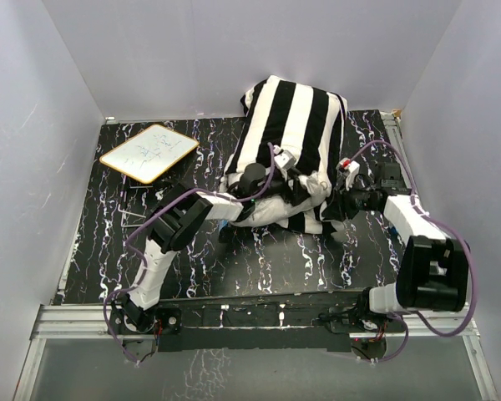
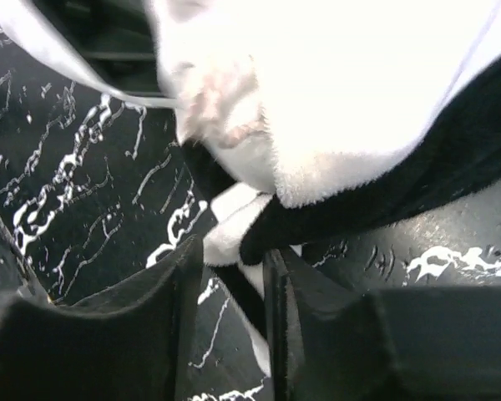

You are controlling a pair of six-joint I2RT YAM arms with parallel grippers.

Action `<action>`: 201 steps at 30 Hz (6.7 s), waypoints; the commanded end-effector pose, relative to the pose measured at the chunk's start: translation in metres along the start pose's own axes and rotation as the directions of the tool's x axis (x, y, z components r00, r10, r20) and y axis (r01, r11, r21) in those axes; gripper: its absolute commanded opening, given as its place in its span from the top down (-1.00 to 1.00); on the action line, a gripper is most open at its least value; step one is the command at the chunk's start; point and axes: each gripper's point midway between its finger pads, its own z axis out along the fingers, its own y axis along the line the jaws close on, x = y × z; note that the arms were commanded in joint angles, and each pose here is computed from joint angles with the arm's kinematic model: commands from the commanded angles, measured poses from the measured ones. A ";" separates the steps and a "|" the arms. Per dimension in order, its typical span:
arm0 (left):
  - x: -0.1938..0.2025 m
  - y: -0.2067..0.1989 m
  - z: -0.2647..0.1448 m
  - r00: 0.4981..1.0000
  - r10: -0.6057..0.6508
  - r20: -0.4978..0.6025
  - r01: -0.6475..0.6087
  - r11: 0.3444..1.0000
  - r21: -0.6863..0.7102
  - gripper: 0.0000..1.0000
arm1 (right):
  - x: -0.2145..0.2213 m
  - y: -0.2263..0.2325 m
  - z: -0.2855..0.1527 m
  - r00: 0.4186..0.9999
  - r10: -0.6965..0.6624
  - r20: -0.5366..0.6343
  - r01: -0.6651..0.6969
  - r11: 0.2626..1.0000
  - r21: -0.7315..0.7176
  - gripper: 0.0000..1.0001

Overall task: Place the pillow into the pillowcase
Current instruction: Stuff the pillow into the pillowcase.

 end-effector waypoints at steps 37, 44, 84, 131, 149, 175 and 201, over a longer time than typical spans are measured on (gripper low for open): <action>-0.042 0.099 -0.308 0.785 -0.615 0.077 0.536 0.611 -0.582 -0.41 | -0.139 0.190 0.143 0.357 -0.918 0.172 0.923 0.319 -0.214 -0.98; -0.006 0.092 -0.308 0.733 -0.676 0.075 0.588 0.573 -0.571 -0.42 | -0.110 0.126 0.196 0.233 -0.972 -0.026 0.972 0.233 0.013 -0.97; 0.048 0.131 -0.137 0.655 -0.693 0.302 0.752 0.555 -0.356 0.77 | -0.272 0.001 0.072 0.804 -0.529 0.271 0.497 0.849 0.179 0.84; -0.089 -0.040 -0.297 0.744 -0.654 0.138 0.668 0.728 -0.153 1.00 | -0.143 -0.132 0.128 0.456 -0.669 -0.586 0.851 0.136 0.507 0.84; 0.015 0.016 -0.261 0.759 -0.619 0.203 0.640 0.649 -0.412 -0.64 | -0.184 -0.060 0.160 0.815 -0.568 -0.116 0.570 0.750 0.335 0.84; -0.066 0.056 -0.096 0.622 -0.739 0.258 0.743 0.661 0.104 1.00 | -0.214 -0.019 0.118 0.875 -0.483 0.004 0.482 0.872 -0.086 0.09; -0.140 0.001 -0.135 0.646 -0.718 0.259 0.709 0.690 0.146 1.00 | -0.172 0.005 0.098 0.666 -0.723 -0.184 0.730 0.581 0.361 0.29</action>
